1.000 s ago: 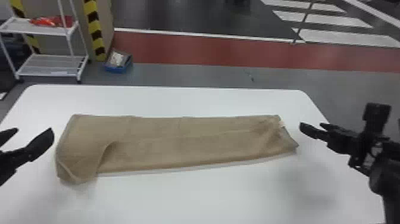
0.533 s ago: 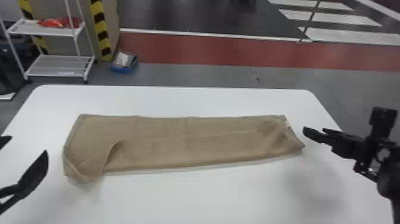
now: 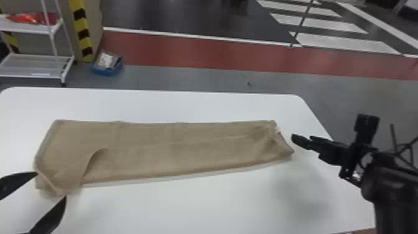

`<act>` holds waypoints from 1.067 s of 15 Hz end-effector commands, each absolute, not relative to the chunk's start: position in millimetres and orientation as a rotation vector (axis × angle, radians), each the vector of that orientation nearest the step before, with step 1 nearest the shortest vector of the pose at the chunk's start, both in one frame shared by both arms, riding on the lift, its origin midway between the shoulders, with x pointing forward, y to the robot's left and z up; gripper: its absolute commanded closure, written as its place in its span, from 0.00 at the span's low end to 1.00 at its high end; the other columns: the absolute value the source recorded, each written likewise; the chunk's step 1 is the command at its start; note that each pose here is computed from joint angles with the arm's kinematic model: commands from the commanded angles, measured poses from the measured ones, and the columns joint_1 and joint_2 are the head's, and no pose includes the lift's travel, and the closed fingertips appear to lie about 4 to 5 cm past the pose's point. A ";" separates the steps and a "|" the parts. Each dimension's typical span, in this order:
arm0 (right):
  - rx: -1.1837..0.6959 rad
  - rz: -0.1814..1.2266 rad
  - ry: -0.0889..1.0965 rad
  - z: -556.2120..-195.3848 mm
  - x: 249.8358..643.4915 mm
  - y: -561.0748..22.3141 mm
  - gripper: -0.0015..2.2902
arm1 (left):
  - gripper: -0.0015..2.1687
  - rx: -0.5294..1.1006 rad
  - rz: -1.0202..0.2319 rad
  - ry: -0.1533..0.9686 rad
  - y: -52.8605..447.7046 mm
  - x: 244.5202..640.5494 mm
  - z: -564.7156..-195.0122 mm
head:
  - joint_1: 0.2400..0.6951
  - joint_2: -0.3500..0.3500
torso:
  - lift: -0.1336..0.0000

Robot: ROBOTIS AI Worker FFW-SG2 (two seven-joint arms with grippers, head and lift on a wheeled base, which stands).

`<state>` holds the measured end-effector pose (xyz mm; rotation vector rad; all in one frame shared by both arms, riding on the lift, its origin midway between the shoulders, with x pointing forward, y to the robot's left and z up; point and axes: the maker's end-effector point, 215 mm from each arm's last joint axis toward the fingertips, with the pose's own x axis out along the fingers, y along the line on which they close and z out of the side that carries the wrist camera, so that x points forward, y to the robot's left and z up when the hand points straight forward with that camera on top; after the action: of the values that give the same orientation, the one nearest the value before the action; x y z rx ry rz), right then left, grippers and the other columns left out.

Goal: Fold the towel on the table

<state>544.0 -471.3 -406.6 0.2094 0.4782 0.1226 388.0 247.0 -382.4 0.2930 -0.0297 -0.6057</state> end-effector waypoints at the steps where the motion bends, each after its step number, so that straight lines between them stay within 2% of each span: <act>1: 0.218 0.110 0.476 -405.4 541.5 -478.2 0.08 | 0.13 0.316 -0.627 0.017 237.4 388.2 -395.0 | 1.00 0.12 | 0.08; 6: 0.237 0.109 0.470 -404.5 540.4 -481.2 0.08 | 0.13 0.390 -0.591 0.134 231.4 404.3 -429.8 | 1.00 0.09 | 0.08; 16: 0.271 0.104 0.453 -400.8 541.3 -488.0 0.08 | 0.13 0.470 -0.512 0.117 275.0 422.2 -435.8 | 1.00 0.13 | 0.08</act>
<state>540.7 -488.5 -401.9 0.2651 0.4563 0.1025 422.5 270.3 -438.0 0.4635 0.1297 -0.5150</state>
